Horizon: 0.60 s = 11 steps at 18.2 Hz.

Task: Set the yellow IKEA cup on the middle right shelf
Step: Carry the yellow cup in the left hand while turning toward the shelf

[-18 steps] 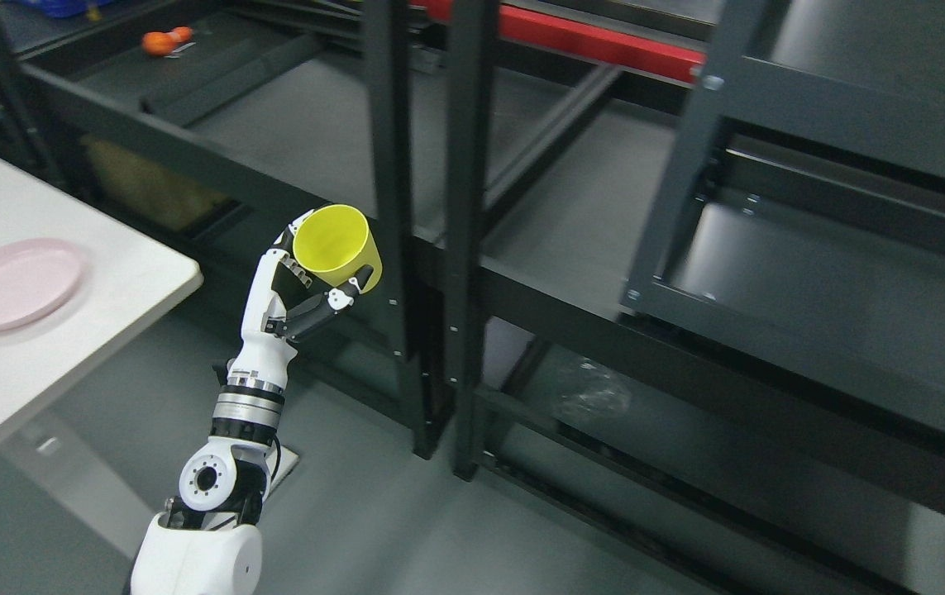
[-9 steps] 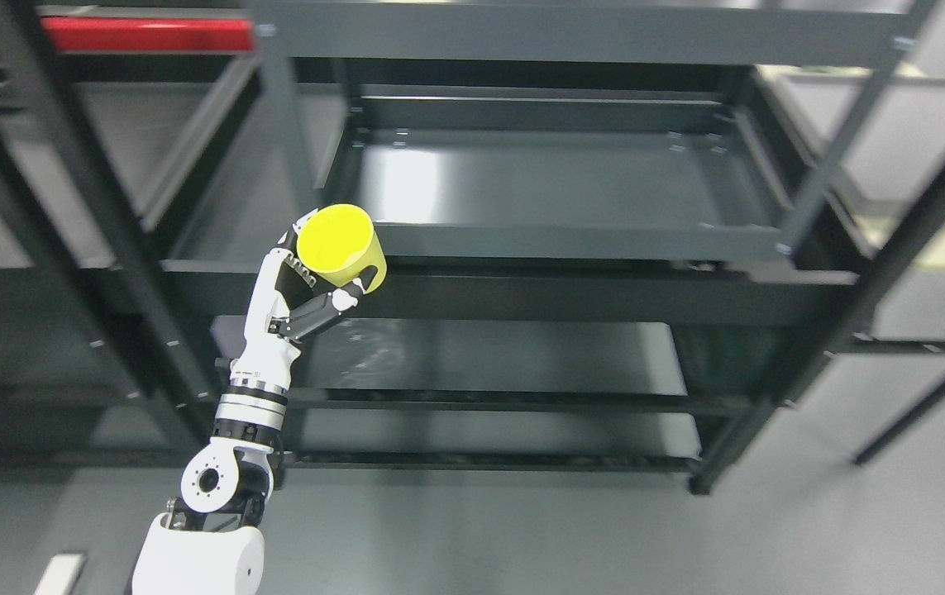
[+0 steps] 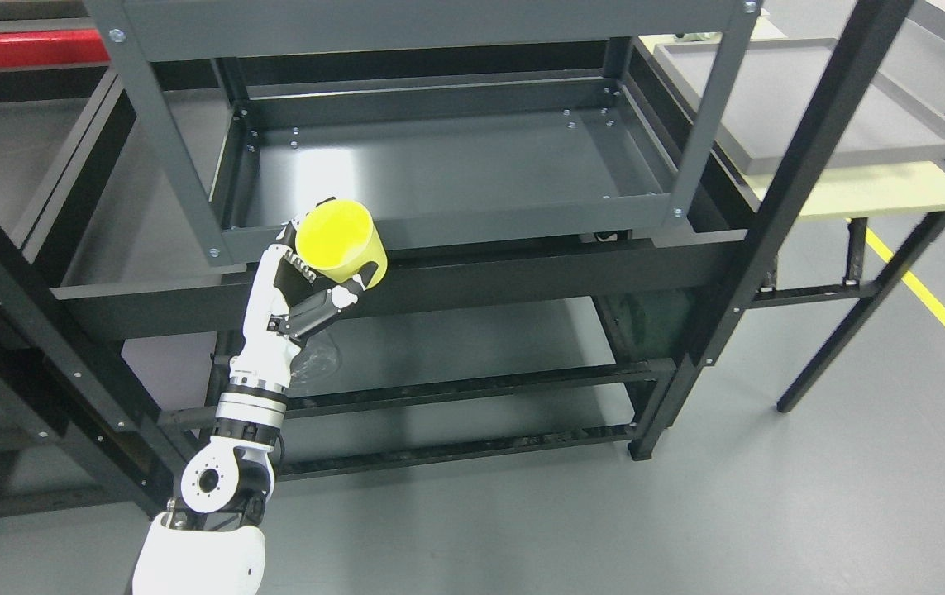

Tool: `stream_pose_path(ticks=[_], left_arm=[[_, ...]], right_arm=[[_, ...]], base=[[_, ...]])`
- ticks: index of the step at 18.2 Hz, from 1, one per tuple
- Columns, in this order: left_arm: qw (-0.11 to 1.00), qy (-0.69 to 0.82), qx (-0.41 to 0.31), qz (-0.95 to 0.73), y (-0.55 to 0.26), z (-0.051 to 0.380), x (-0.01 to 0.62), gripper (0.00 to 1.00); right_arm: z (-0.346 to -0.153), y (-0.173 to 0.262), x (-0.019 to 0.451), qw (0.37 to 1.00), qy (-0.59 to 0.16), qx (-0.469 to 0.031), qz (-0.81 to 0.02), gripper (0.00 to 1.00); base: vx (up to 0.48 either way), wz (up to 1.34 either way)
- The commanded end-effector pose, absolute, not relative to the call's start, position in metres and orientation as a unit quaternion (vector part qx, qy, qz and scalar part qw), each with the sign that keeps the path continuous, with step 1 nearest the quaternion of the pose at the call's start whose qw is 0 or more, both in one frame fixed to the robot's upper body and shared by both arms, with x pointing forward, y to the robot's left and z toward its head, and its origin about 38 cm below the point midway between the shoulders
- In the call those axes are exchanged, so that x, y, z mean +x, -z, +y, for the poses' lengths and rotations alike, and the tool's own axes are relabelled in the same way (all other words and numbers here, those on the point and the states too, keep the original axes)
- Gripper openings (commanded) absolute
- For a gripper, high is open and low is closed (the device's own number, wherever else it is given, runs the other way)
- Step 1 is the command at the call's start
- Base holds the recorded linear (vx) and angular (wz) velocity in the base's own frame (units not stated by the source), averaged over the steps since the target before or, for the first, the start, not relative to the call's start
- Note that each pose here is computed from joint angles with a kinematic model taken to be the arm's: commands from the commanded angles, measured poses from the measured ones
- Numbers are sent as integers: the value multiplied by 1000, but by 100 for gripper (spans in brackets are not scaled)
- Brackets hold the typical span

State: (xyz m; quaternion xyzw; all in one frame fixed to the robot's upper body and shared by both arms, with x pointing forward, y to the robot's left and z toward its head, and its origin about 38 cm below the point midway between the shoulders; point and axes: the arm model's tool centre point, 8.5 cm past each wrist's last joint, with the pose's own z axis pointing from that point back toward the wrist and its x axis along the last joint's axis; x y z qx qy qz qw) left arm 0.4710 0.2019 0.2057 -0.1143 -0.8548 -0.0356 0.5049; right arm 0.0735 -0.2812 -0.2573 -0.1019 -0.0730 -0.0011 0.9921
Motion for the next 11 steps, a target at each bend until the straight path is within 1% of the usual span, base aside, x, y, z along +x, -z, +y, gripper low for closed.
stream_pose_path(ticks=[1, 4, 6, 10, 11], left_arm=[[473, 46, -119, -872, -224, 200, 464, 0], [414, 56, -162, -894, -250, 176, 449, 0], [375, 74, -205, -901, -268, 148, 433, 0], [321, 124, -268, -900, -293, 96, 402, 0], [305, 135, -275, -902, -306, 88, 400, 0]], right_arm=[[-291, 257, 64, 992, 4, -108, -66, 99], [-291, 257, 64, 992, 4, -108, -66, 99], [-291, 257, 64, 992, 4, -108, -66, 99], [-291, 257, 64, 992, 4, -108, -66, 99], [-291, 257, 64, 992, 4, -108, -66, 99]], base=[[77, 231], [92, 304], [100, 275], [87, -14], [103, -186]])
